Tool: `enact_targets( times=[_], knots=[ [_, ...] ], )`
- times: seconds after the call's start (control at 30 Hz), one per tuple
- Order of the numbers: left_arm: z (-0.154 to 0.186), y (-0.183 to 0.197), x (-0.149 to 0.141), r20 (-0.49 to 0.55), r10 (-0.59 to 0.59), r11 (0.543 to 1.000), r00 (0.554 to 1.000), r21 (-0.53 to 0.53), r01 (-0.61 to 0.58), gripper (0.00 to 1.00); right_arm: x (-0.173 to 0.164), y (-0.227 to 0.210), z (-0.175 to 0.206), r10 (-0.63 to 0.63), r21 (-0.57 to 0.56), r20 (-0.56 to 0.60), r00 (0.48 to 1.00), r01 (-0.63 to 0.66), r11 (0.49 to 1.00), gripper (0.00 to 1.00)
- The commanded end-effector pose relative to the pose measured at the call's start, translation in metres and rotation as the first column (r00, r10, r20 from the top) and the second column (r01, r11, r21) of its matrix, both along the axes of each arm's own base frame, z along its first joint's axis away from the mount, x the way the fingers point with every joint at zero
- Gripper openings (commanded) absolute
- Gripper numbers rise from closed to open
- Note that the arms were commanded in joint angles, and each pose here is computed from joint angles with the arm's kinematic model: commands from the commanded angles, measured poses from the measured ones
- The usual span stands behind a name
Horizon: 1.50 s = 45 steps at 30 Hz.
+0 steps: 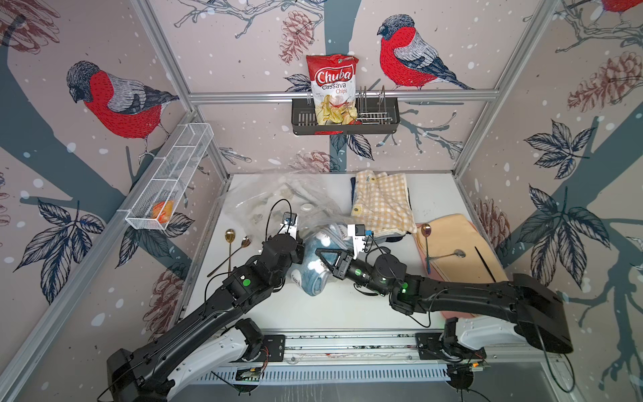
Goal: Take the blanket out of the vacuum bag
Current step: Take out the blanket from the vacuum bag.
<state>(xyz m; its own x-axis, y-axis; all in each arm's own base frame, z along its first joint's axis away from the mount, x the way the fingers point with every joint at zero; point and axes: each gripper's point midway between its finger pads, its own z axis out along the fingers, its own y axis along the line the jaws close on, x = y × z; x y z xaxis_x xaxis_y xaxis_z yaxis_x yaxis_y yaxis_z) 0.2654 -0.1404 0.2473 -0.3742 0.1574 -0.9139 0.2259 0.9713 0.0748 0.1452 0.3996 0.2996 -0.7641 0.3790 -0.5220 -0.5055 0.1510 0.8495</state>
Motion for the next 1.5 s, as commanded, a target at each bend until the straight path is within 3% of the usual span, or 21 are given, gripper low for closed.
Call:
enact_targets(
  times=[0.0, 0.43, 0.73, 0.9, 1.13, 1.47],
  knots=[
    [0.008, 0.002, 0.004, 0.036, 0.024, 1.000, 0.999, -0.016, -0.023, 0.19, 0.002, -0.019, 0.032, -0.075, 0.038, 0.084, 0.994, 0.072, 0.997, 0.00],
    [0.009, 0.005, 0.004, 0.042, 0.039, 0.999, 0.998, -0.009, -0.039, 0.19, 0.000, -0.072, 0.153, -0.222, 0.136, 0.287, 0.932, 0.189, 0.972, 0.00],
    [0.014, 0.012, 0.003, 0.058, 0.067, 0.998, 0.996, -0.011, -0.066, 0.19, 0.043, -0.130, 0.205, -0.400, 0.167, 0.336, 0.853, 0.364, 0.916, 0.00],
    [0.016, 0.015, 0.002, 0.062, 0.078, 0.997, 0.995, -0.013, -0.077, 0.19, 0.069, -0.171, 0.195, -0.498, 0.159, 0.314, 0.808, 0.472, 0.867, 0.00],
    [0.016, 0.013, 0.003, 0.061, 0.070, 0.998, 0.996, -0.016, -0.069, 0.19, 0.102, -0.218, 0.154, -0.566, 0.122, 0.240, 0.789, 0.554, 0.823, 0.00],
    [0.016, 0.012, 0.003, 0.061, 0.067, 0.998, 0.996, -0.009, -0.067, 0.19, 0.175, -0.250, 0.122, -0.567, 0.078, 0.190, 0.802, 0.563, 0.823, 0.00]
  ],
)
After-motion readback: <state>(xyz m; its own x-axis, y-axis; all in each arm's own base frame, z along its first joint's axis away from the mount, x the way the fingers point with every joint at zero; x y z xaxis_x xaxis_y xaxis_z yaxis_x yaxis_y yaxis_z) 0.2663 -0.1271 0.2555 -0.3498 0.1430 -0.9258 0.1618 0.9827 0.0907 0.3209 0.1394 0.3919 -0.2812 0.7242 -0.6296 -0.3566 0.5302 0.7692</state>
